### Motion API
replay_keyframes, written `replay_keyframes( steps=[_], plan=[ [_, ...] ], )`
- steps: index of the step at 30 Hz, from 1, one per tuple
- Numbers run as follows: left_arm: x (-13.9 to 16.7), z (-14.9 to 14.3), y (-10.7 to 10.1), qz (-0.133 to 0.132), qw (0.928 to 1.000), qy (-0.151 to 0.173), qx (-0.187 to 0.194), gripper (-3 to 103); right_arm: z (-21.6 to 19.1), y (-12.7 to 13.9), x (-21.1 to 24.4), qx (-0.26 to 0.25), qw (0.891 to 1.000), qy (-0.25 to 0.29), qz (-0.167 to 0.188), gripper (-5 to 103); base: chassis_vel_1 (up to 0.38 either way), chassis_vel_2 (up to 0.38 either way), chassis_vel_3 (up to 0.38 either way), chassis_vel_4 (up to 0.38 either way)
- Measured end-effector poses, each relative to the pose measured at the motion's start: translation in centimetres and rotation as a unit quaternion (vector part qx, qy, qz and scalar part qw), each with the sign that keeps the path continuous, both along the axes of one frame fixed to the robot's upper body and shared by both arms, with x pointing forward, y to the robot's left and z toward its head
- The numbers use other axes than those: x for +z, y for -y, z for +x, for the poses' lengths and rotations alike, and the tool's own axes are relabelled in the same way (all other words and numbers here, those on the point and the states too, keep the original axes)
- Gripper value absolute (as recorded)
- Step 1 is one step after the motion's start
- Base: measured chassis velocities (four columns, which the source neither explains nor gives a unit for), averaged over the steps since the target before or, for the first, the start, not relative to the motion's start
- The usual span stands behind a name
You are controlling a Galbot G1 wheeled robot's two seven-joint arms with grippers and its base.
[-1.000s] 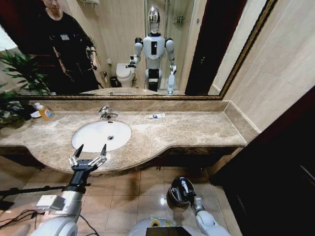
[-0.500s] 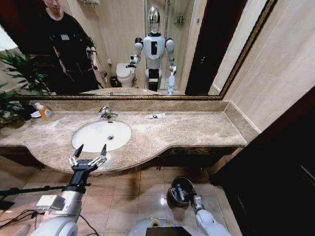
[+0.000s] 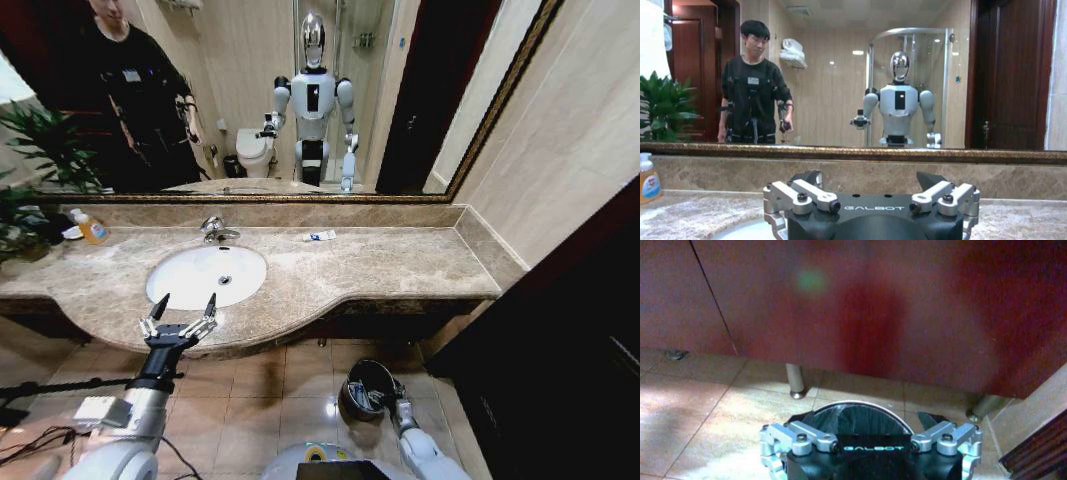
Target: Pick up the trash from the sink and place it in the trash bin.
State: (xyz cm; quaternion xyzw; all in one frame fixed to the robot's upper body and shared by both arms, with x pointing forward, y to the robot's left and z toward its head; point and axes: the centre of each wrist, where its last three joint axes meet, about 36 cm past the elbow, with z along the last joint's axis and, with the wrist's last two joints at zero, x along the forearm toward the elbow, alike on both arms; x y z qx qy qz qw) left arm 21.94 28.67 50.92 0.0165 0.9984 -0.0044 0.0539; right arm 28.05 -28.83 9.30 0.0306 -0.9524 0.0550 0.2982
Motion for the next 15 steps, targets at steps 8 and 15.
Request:
replay_keyframes(
  steps=[8, 15],
  plan=[
    [0.0, 0.0, 0.0, 0.000, 1.0000, 0.000, 0.000, 100, -0.1, -0.5, 2.8, -0.010, 1.000, 0.025, 0.010, 100, 0.000, 0.000, 0.000, 0.000],
    [0.0, 0.0, 0.0, 0.000, 1.0000, 0.000, 0.000, 100, 0.2, -0.9, 11.8, -0.030, 0.993, 0.107, 0.034, 100, 0.000, 0.000, 0.000, 0.000]
  ],
)
